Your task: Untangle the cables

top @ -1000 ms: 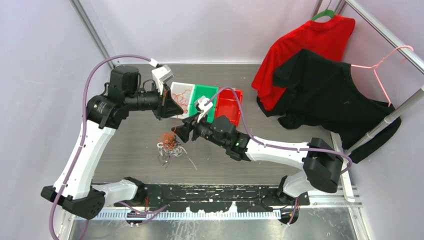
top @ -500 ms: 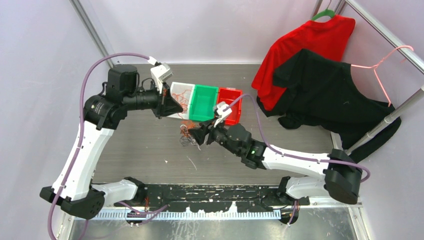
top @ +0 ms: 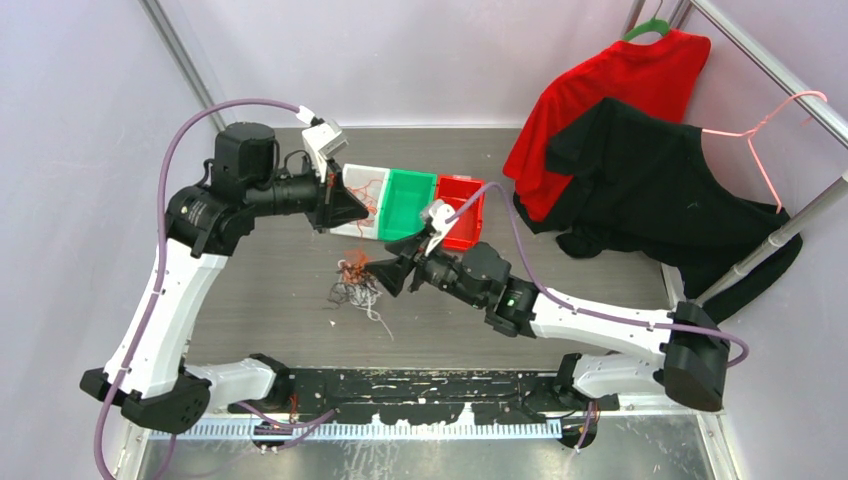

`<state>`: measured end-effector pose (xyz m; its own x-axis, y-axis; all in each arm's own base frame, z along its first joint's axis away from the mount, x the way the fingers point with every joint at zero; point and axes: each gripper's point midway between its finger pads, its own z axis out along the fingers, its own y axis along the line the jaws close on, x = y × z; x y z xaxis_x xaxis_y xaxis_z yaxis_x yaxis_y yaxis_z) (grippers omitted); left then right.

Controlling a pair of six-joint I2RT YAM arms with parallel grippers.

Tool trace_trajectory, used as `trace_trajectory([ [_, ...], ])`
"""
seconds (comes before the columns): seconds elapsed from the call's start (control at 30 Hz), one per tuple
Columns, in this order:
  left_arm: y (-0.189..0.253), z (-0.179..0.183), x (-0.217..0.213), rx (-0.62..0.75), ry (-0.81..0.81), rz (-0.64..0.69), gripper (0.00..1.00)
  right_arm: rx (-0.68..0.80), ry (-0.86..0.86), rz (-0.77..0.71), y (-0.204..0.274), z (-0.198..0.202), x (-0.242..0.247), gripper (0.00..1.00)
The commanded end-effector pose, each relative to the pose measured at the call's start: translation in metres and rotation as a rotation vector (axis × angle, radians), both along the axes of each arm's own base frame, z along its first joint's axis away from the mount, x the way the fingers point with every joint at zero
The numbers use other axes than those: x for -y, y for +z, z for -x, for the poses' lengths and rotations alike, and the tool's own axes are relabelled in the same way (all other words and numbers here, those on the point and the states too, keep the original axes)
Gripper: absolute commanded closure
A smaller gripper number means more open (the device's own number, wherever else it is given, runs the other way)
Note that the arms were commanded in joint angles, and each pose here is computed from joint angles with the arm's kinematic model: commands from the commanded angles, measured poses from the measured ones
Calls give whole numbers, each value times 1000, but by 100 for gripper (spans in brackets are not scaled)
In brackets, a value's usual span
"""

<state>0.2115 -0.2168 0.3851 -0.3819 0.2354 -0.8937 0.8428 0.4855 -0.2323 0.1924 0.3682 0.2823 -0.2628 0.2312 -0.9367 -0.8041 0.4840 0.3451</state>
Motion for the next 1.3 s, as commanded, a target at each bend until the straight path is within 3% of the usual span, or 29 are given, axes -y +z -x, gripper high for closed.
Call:
trace_trajectory([
  [0.0, 22, 1, 1, 76, -7, 28, 100, 95, 129, -96, 56, 20, -28, 33],
  [0.4, 40, 12, 7, 71, -32, 73, 100, 101, -7, -104, 55, -12, -38, 44],
  [0.9, 57, 22, 11, 84, -60, 110, 100, 81, -22, -85, 41, -24, -49, 48],
  [1.27, 89, 23, 15, 144, -81, 152, 100, -8, -71, 11, -33, -35, -44, 51],
])
